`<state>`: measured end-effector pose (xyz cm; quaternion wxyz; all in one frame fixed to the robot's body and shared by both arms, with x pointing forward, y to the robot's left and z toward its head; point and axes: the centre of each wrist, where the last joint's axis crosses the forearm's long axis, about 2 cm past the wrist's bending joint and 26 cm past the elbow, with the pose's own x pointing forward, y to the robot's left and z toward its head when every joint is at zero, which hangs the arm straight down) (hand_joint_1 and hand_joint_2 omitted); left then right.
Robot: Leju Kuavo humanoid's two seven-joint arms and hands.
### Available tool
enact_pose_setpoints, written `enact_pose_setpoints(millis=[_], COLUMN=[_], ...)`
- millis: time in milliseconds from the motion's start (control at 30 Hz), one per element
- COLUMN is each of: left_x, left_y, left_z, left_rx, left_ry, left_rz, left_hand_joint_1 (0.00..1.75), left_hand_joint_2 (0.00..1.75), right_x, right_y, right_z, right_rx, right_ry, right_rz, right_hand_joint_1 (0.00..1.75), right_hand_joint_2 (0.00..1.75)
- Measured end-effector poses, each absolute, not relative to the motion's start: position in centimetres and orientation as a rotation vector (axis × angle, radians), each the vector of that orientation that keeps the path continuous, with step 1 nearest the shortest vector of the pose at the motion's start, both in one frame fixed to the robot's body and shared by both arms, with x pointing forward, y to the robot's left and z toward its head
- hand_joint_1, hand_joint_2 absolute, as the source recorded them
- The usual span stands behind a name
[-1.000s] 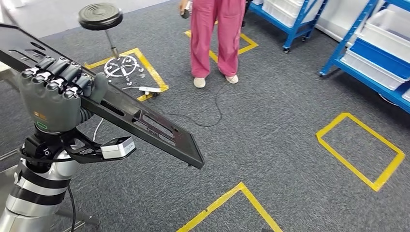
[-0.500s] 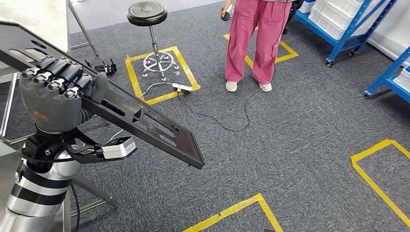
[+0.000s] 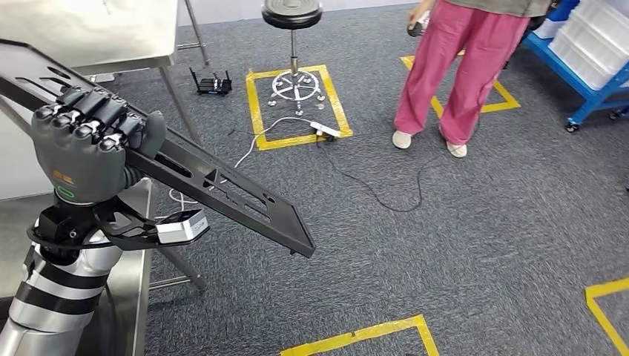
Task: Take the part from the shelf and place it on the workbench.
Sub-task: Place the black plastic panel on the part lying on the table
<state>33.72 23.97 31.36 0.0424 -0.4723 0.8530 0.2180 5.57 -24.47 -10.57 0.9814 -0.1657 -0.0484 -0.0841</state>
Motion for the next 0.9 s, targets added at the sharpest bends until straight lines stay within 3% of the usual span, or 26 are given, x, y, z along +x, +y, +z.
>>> enact_pose_setpoints(millis=[900], left_x=[33.98], left_y=[23.74], left_z=[31.74], left_rx=[-1.435], left_ry=[2.625], left_rz=[0.678], left_hand_joint_1=[1.75], left_hand_joint_2=[1.75], right_x=[5.37], right_y=[-24.56], right_z=[-10.61], right_rx=[-0.338], right_ry=[-0.087], right_rz=[-0.156], right_hand_joint_1=[0.00], right_hand_joint_2=[0.00])
